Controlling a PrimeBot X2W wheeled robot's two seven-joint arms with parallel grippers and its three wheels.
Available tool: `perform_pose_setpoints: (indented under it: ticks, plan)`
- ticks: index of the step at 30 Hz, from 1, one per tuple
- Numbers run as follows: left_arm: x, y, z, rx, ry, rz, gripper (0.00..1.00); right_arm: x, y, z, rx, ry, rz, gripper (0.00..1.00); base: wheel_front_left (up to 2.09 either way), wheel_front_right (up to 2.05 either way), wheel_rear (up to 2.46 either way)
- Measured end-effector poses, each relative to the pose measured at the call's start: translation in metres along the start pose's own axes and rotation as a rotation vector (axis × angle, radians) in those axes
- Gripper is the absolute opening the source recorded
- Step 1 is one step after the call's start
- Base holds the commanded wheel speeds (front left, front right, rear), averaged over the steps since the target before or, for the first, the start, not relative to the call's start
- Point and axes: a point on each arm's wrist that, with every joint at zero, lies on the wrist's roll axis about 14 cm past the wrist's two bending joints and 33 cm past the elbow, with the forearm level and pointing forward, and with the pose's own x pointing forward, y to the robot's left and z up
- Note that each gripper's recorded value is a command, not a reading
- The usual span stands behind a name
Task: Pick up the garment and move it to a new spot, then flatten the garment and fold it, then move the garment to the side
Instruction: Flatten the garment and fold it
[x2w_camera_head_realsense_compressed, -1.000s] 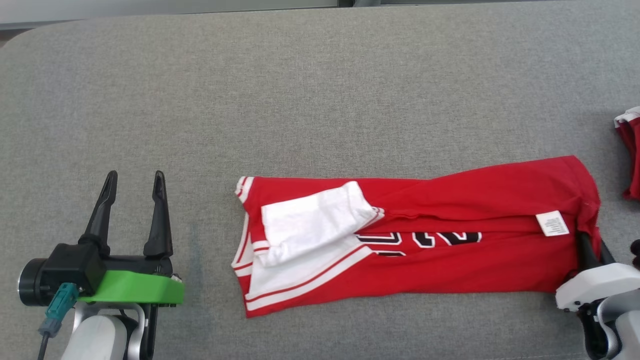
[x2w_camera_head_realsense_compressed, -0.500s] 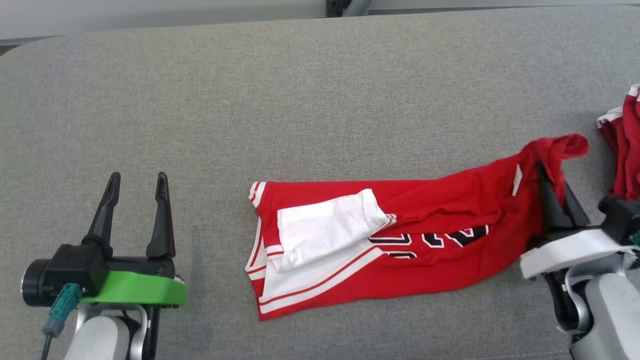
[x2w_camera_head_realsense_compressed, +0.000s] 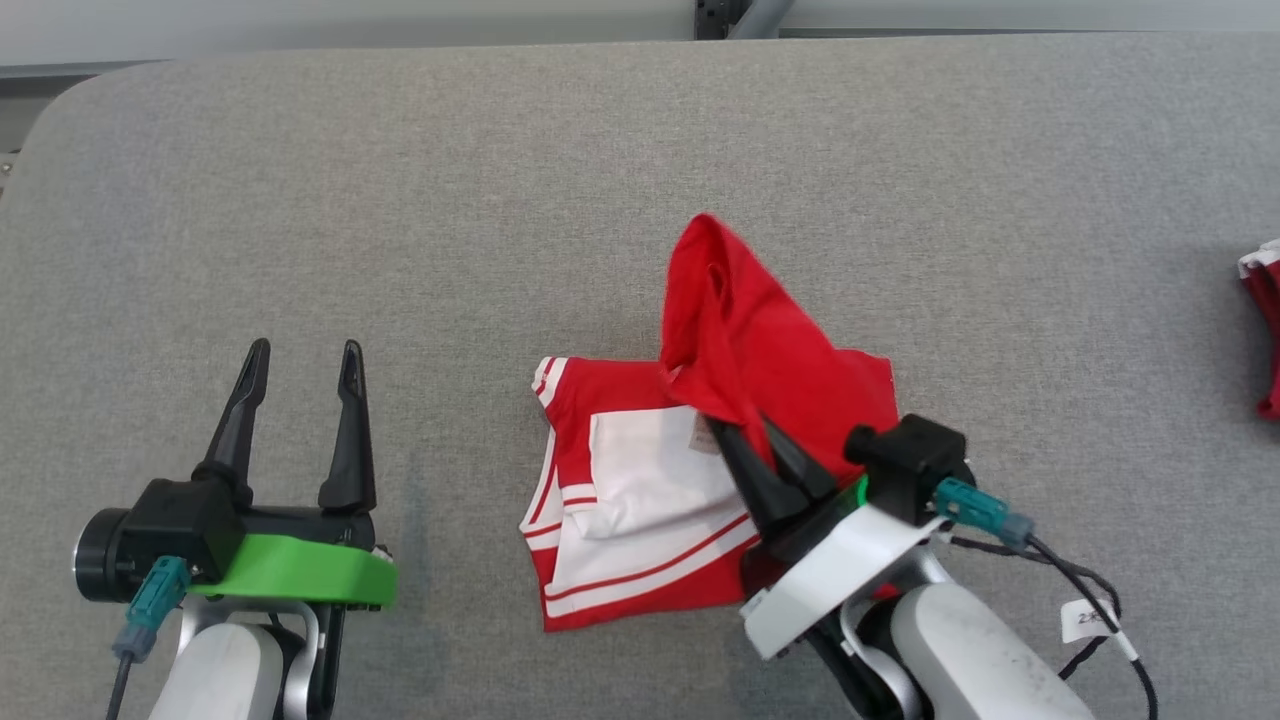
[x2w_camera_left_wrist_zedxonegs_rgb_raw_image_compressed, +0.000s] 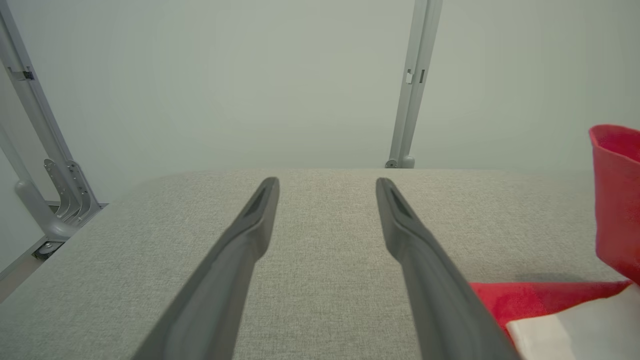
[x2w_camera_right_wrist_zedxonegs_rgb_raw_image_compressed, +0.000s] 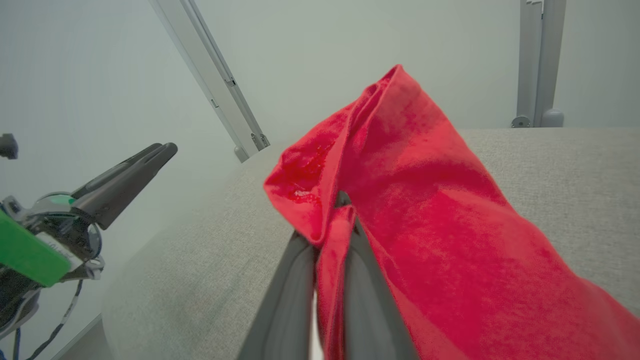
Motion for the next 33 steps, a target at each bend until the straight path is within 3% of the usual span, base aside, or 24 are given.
perform_pose_setpoints:
  ticks: [4, 10, 11, 12, 13, 19, 24, 28, 33]
  plan:
    - [-0.003, 0.004, -0.003, -0.004, 0.01, 0.015, 1.0, 0.008, 0.027, -0.028, 0.067, 0.063, 0.07, 0.0, 0.0, 0.0, 0.0]
    - [-0.005, 0.009, -0.008, -0.01, 0.026, 0.035, 1.0, 0.016, 0.039, -0.053, 0.138, 0.113, 0.111, 0.0, 0.0, 0.0, 0.0]
    - [-0.005, 0.009, -0.01, -0.011, 0.028, 0.037, 1.0, 0.017, 0.041, -0.055, 0.153, 0.116, 0.118, 0.08, 0.0, 0.0, 0.0]
    - [-0.004, 0.01, -0.01, -0.01, 0.03, 0.038, 1.0, 0.019, 0.042, -0.055, 0.158, 0.112, 0.125, 0.69, 0.0, 0.0, 0.0]
    - [-0.004, 0.01, -0.011, -0.011, 0.03, 0.039, 1.0, 0.022, 0.043, -0.054, 0.158, 0.103, 0.133, 1.0, 0.0, 0.0, 0.0]
    - [-0.002, 0.01, -0.013, -0.009, 0.033, 0.04, 1.0, 0.034, 0.045, -0.027, 0.135, 0.003, 0.159, 1.0, 0.0, 0.0, 0.0]
    - [0.0, 0.008, -0.012, -0.011, 0.029, 0.035, 1.0, 0.038, 0.029, 0.02, 0.083, -0.149, 0.123, 1.0, 0.0, 0.0, 0.0]
    - [0.001, 0.007, -0.009, -0.009, 0.021, 0.033, 1.0, 0.027, -0.01, 0.052, -0.005, -0.246, 0.014, 1.0, 0.0, 0.0, 0.0]
    - [0.001, 0.007, -0.007, -0.008, 0.014, 0.037, 1.0, -0.006, -0.07, 0.065, -0.126, -0.244, -0.164, 1.0, 0.0, 0.0, 0.0]
